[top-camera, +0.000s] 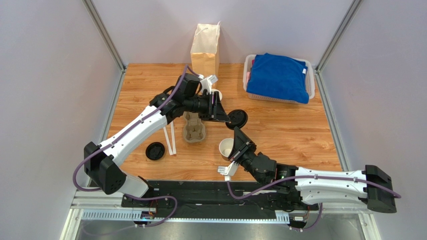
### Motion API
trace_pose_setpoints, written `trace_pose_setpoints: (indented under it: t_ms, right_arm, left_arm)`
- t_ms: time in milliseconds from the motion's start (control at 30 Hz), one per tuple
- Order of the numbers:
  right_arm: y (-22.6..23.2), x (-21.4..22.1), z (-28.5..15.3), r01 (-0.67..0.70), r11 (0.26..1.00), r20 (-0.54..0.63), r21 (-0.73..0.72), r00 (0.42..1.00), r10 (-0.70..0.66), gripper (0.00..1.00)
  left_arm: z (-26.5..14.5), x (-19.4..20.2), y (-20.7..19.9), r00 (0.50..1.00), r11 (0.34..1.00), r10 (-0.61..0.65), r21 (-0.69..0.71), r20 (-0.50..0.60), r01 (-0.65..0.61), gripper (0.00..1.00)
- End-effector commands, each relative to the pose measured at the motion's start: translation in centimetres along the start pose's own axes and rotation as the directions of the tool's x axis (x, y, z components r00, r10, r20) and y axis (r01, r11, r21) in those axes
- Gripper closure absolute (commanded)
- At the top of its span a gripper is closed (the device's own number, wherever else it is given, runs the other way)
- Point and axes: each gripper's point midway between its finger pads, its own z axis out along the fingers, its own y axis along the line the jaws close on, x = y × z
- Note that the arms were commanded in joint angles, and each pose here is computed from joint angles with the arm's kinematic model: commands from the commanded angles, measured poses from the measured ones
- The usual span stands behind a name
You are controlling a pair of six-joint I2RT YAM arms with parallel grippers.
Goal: Pack the takeout coffee
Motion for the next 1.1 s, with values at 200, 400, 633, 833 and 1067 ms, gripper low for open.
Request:
trace_pose_setpoints:
  t_ms: [200,400,633,833,1067]
  right_arm:
    - [-1.9,0.8,-0.3,0.029,1.000,-0.043,0.004,0.999,-0.029,1.00]
    - [-2.3,0.4,-0.5,0.028,1.000,-0.040,0.012,0.999,-0.028,1.00]
    - [-2.8,0.1,-0.6,0.017,1.000,-0.035,0.021,0.999,-0.016,1.00]
    - [-2.7,0.0,-0.6,0.018,1.000,-0.042,0.011,0.999,-0.018,1.00]
    - [-2.1,0.5,-0.6,-0.005,0.999,-0.071,-0.046,0.997,0.002,0.81]
  left_arm:
    - [1.2,0.1,-0.2,1.000,1.000,-0.003,-0.004,-0.006,0.003,0.57]
    - [1.7,0.2,0.2,0.999,0.999,-0.034,-0.013,-0.013,0.033,0.66]
    - [2.1,0.3,0.2,0.998,0.998,-0.057,0.001,-0.026,0.057,0.62]
    - [2.4,0.8,-0.2,0.996,0.997,-0.070,0.031,-0.050,0.071,0.82]
    - [1.8,0.7,-0.5,0.999,0.998,-0.020,0.050,-0.042,0.022,1.00]
